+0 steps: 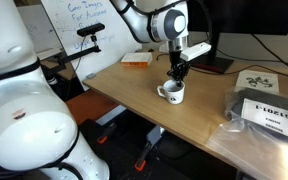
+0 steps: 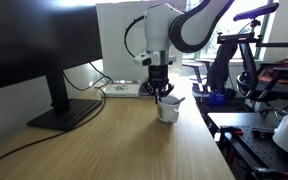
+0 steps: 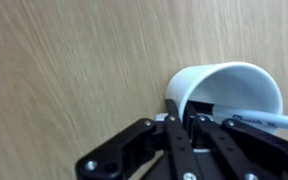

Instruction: Move the white cup to the right

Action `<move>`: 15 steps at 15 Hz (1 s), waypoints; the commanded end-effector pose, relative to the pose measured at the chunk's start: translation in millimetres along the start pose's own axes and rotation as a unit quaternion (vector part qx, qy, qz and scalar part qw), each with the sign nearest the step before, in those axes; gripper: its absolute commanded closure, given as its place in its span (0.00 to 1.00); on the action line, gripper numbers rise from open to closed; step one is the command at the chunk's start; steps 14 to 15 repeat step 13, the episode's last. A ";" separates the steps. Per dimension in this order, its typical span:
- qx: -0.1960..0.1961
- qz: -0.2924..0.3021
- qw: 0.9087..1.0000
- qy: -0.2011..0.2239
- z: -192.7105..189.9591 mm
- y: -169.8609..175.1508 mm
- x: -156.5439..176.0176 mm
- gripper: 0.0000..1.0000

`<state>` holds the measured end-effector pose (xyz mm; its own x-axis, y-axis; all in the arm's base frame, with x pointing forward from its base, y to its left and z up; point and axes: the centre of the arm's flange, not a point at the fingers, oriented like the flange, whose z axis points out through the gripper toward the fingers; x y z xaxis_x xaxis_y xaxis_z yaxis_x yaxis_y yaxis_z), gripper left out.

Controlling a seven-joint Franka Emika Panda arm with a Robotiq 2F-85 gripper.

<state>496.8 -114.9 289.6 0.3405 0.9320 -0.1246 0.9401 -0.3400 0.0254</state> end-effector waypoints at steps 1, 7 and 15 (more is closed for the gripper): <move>-0.023 0.006 1.000 -0.005 -0.5 -12.3 -3.6 0.97; -0.052 0.019 0.998 0.012 -34.9 -19.3 -16.0 0.34; -0.034 0.075 0.996 0.033 -108.1 -29.6 -30.5 0.00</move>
